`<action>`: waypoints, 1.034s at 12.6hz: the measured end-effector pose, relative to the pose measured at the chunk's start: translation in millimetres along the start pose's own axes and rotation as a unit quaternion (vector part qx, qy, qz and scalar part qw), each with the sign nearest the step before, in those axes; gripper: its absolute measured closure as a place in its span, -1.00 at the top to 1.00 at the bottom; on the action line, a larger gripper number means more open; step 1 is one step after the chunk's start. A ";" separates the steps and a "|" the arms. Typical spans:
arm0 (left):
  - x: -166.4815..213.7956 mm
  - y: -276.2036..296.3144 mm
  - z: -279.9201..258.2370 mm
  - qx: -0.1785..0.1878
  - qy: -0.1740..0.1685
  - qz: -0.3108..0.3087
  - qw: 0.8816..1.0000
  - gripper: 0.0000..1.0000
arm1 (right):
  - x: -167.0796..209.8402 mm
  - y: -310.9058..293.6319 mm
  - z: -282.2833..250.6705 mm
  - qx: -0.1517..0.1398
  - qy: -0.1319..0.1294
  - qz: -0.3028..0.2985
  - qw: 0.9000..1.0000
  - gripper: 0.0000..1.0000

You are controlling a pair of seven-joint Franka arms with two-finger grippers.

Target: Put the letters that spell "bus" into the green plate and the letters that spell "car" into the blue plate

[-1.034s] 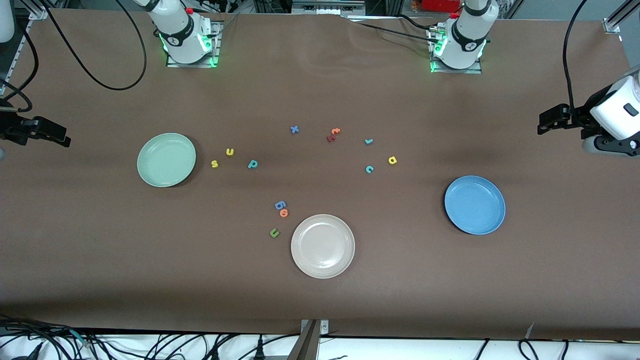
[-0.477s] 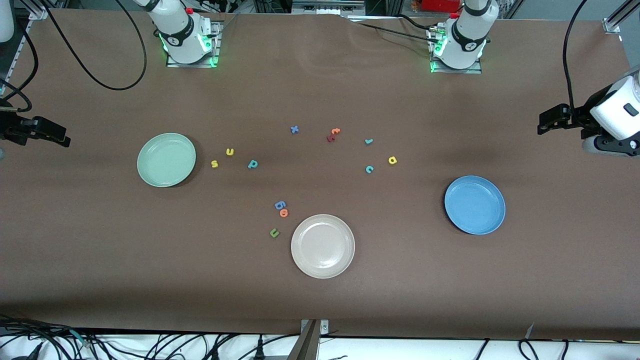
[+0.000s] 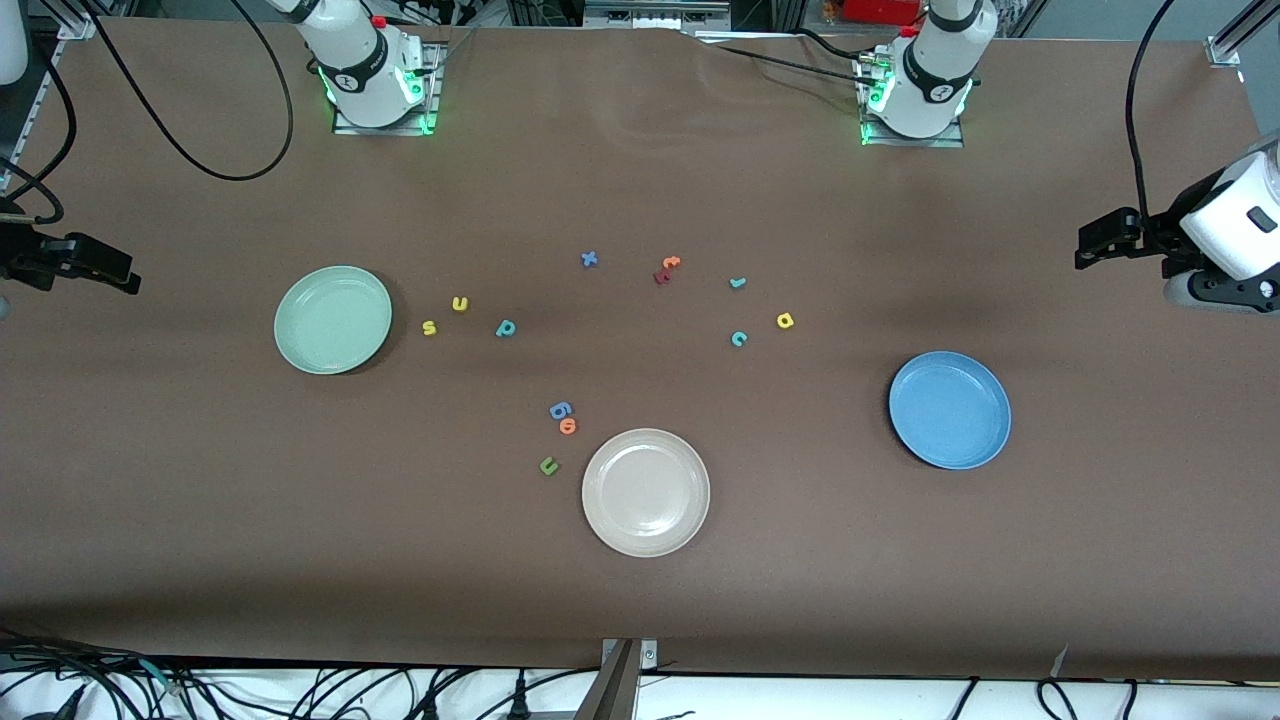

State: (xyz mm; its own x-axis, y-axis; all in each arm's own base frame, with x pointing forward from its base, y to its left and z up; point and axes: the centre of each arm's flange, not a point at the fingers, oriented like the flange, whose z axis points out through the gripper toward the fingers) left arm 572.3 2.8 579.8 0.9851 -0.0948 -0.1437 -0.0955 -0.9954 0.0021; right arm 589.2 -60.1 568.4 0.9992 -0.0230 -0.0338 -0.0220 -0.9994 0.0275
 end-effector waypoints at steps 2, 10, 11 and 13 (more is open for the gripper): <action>0.0 0.0 0.0 0.000 0.000 0.000 1.000 1.00 | 0.0 0.0 0.0 0.000 0.000 0.000 1.000 1.00; 0.0 0.0 0.0 0.000 0.000 0.000 1.000 1.00 | 2.5 -0.6 5.7 0.001 -0.005 0.000 1.000 1.00; 0.0 0.0 0.0 0.000 0.000 0.000 1.000 1.00 | 4.6 -1.0 10.8 0.000 -0.009 0.000 1.000 1.00; 0.0 0.0 0.0 0.000 0.000 0.000 1.000 1.00 | 8.5 -2.6 19.9 0.000 -0.017 0.000 1.000 1.00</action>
State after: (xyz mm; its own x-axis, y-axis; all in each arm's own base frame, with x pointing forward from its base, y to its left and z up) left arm 572.3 2.8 579.8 0.9851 -0.0948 -0.1437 -0.0955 -0.9954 0.0021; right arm 597.0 -58.2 548.2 0.9974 -0.0246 -0.0679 -0.0227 -0.9994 0.0278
